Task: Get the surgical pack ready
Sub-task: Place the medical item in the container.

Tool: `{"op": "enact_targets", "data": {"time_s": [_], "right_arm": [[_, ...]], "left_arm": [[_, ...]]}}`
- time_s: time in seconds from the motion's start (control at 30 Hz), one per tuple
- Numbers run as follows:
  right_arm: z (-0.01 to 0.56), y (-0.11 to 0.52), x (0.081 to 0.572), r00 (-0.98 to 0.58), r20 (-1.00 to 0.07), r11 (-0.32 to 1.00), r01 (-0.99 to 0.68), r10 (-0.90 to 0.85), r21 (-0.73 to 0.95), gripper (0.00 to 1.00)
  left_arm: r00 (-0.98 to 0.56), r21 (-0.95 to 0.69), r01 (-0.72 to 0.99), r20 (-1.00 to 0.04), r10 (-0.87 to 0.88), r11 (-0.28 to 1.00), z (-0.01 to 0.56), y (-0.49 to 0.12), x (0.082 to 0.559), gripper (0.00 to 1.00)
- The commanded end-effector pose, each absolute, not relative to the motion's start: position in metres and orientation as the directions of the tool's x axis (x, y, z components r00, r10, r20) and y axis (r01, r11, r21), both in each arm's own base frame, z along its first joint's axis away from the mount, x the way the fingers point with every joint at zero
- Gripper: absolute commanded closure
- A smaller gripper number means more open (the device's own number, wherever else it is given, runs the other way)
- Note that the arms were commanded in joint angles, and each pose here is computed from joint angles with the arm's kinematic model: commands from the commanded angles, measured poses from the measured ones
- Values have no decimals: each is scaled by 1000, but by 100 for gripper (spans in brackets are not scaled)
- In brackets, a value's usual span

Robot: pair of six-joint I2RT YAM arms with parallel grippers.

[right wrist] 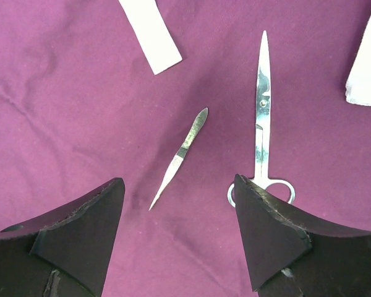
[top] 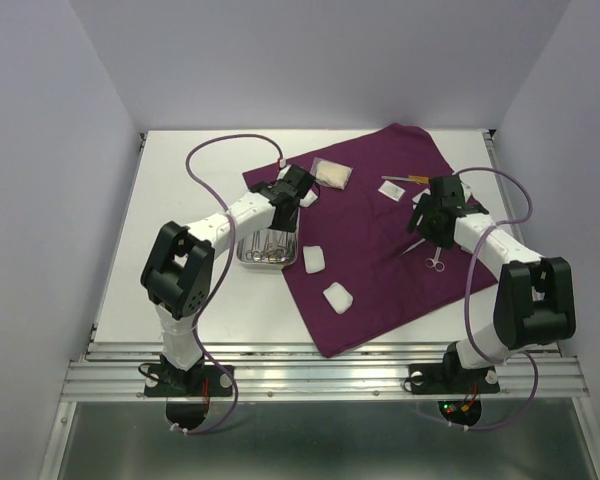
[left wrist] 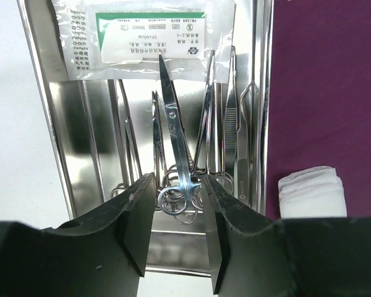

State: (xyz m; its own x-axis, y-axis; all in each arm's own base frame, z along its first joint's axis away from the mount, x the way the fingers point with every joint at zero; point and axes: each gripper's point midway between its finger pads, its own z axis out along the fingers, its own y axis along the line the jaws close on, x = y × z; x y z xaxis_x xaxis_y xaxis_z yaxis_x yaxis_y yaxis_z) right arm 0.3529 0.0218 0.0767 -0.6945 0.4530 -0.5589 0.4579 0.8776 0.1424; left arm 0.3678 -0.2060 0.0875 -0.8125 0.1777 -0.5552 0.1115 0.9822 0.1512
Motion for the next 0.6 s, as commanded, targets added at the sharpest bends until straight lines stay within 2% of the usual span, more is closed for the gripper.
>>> {"op": "enact_targets", "data": {"time_s": [0.0, 0.1, 0.17, 0.37, 0.57], "right_arm": [[76, 25, 361, -683, -568, 877, 452, 459, 165, 24], [67, 26, 363, -692, -556, 877, 453, 459, 161, 29], [60, 29, 367, -702, -544, 879, 448, 460, 165, 37], [47, 36, 372, -718, -516, 878, 443, 467, 180, 55], [35, 31, 368, -721, -505, 872, 466, 474, 151, 61]], "left_arm": [[-725, 66, 86, -680, 108, 994, 155, -215, 381, 54], [-701, 19, 105, -708, 88, 994, 172, -222, 382, 54], [-688, -6, 113, -722, 74, 994, 182, -225, 383, 54], [-700, -22, 129, -710, 75, 991, 178, -230, 381, 55], [-713, -30, 135, -697, 76, 990, 171, -233, 378, 56]]}}
